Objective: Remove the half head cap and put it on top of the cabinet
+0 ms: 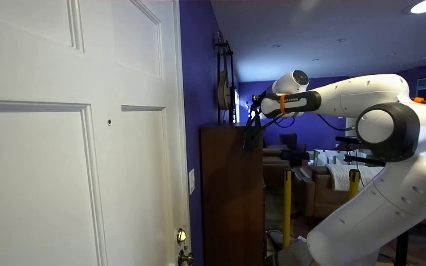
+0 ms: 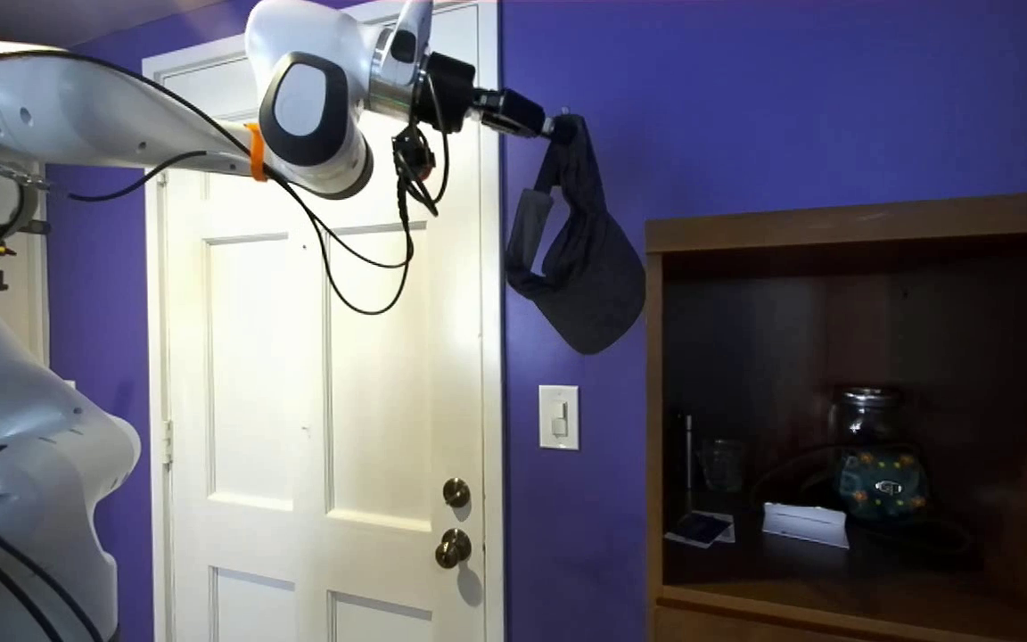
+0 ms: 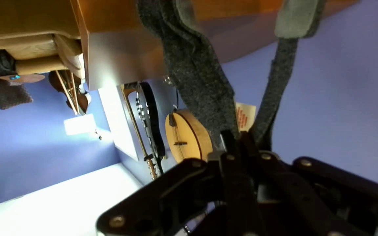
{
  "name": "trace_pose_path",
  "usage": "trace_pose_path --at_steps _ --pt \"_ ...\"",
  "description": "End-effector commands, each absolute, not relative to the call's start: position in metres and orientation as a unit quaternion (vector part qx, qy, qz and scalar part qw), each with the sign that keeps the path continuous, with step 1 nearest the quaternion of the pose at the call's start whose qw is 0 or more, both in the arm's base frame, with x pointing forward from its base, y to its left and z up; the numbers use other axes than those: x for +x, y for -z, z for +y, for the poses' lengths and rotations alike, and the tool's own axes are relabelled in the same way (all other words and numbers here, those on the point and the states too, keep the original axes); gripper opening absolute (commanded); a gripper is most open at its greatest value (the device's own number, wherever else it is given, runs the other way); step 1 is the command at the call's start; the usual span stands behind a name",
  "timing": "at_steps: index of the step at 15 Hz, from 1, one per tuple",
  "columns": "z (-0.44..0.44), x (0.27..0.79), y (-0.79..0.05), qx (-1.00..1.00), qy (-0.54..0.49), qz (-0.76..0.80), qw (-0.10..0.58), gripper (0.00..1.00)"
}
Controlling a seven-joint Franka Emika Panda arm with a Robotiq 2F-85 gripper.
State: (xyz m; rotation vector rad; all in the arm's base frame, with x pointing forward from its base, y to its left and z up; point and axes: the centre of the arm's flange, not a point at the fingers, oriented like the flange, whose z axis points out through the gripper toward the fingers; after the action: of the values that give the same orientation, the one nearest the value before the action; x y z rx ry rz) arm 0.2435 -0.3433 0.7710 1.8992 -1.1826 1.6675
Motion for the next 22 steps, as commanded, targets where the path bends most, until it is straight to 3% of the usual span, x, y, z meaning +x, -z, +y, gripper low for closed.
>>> trace_pose_path --at_steps 1,5,6,13,15,22 --pt "-0.389 0.255 -0.802 0.612 -0.626 -0.446 0.186 0.01" --pt "-0.431 0.260 -0.807 0.562 -0.638 -0.486 0.204 0.01" --pt "-0.407 0.241 -0.793 0.593 -0.626 -0.468 0.193 0.06" --pt "-0.433 0.249 -0.793 0.576 -0.629 -0.482 0.201 0.06" --pt "-0.438 0.254 -0.796 0.565 -0.629 -0.496 0.199 0.01" --pt "-0.464 0.275 -0.814 0.502 -0.567 -0.638 0.140 0.01"
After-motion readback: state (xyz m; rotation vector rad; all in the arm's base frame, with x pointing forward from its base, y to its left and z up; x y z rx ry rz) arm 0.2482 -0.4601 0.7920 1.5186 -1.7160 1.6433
